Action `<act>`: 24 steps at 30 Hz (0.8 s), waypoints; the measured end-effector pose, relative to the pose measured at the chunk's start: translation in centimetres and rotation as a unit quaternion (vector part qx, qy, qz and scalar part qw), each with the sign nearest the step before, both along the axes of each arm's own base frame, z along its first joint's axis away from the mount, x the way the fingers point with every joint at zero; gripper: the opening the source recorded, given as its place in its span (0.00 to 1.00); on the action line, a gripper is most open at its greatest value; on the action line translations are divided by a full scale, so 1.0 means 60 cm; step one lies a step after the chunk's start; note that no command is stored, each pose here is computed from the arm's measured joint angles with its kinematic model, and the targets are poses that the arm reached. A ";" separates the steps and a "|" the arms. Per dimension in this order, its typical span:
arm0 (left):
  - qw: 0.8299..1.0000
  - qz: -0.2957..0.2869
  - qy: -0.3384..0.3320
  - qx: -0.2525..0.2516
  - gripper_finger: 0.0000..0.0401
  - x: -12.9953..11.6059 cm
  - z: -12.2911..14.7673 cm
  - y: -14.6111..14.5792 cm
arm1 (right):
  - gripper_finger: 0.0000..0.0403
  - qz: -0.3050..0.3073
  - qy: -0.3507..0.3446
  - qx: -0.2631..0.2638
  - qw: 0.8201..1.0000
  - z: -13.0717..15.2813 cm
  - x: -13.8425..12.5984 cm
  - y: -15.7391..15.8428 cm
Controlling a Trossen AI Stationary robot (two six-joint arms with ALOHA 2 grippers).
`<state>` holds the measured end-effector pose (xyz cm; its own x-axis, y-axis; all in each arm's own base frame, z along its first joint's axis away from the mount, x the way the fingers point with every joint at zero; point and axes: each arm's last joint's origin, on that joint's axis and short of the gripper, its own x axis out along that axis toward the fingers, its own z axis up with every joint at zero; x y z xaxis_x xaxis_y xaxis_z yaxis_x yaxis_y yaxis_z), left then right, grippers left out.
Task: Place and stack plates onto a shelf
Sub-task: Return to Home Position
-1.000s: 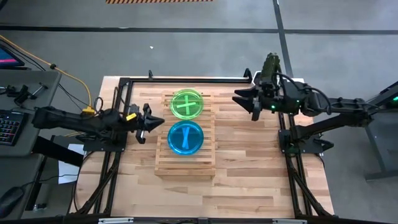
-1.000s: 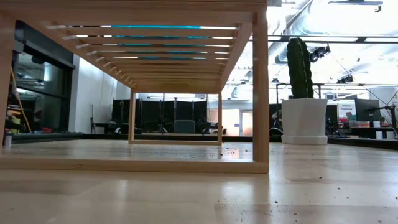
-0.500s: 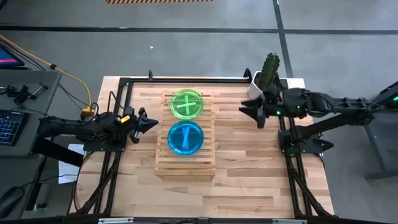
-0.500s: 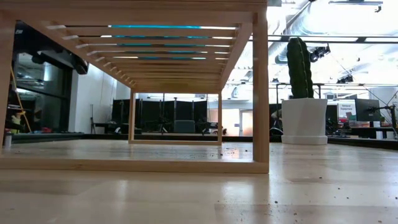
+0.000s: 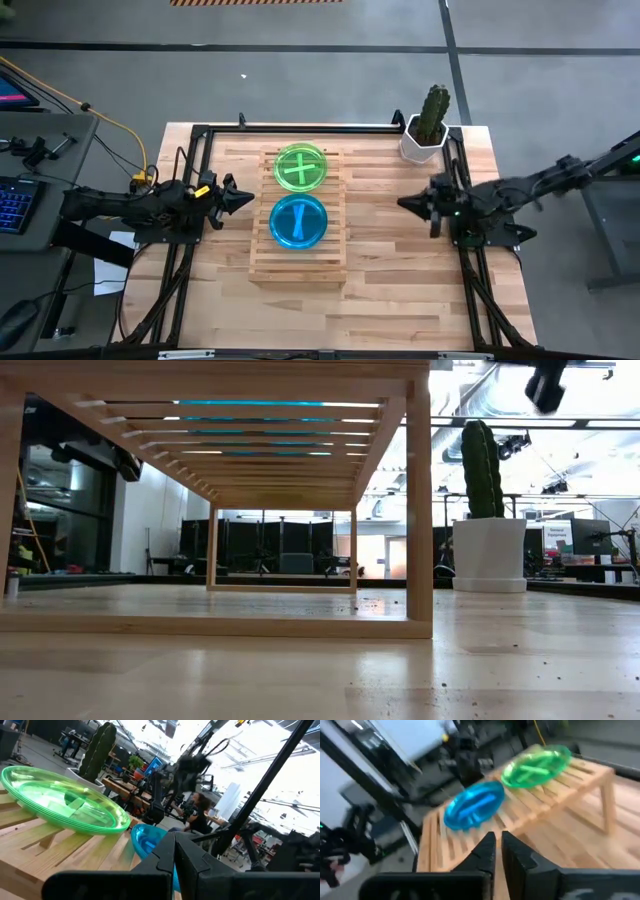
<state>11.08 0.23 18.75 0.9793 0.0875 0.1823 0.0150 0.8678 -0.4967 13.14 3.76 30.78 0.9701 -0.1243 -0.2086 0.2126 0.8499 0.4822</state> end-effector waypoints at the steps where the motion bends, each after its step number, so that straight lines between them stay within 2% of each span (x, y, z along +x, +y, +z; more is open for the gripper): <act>1: 1.000 0.000 0.000 0.000 0.00 0.000 0.000 0.000 | 0.01 -0.003 -0.027 -0.004 1.000 -0.021 0.001 -0.003; 3: 1.000 0.000 0.000 0.000 0.00 0.000 0.000 0.000 | 0.01 -0.015 -0.084 -0.009 0.996 -0.059 0.002 -0.016; 5: 1.000 0.000 0.000 0.000 0.00 0.000 0.000 0.000 | 0.01 -0.002 -0.120 -0.003 0.993 -0.097 0.000 -0.031; 9: 1.000 0.000 0.002 0.000 0.00 0.000 -0.001 0.000 | 0.00 0.029 -0.142 0.021 0.989 -0.168 -0.014 -0.054; 13: 1.000 0.000 0.002 0.000 0.00 0.000 -0.001 0.000 | 0.00 0.050 -0.164 0.033 0.985 -0.211 -0.029 -0.060; 20: 1.000 0.000 0.002 0.000 0.00 0.000 -0.001 0.000 | 0.00 0.025 -0.119 -0.049 0.991 -0.226 -0.039 -0.062; 24: 1.000 0.000 0.002 0.000 0.00 0.000 -0.001 0.000 | 0.00 0.007 -0.076 -0.062 0.995 -0.239 -0.040 -0.064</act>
<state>11.09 0.23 18.71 0.9802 0.0869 0.1778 0.0132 0.8678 -0.4967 10.75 -0.08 16.41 0.9911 -0.1254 -0.0440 0.1325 0.9071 0.3995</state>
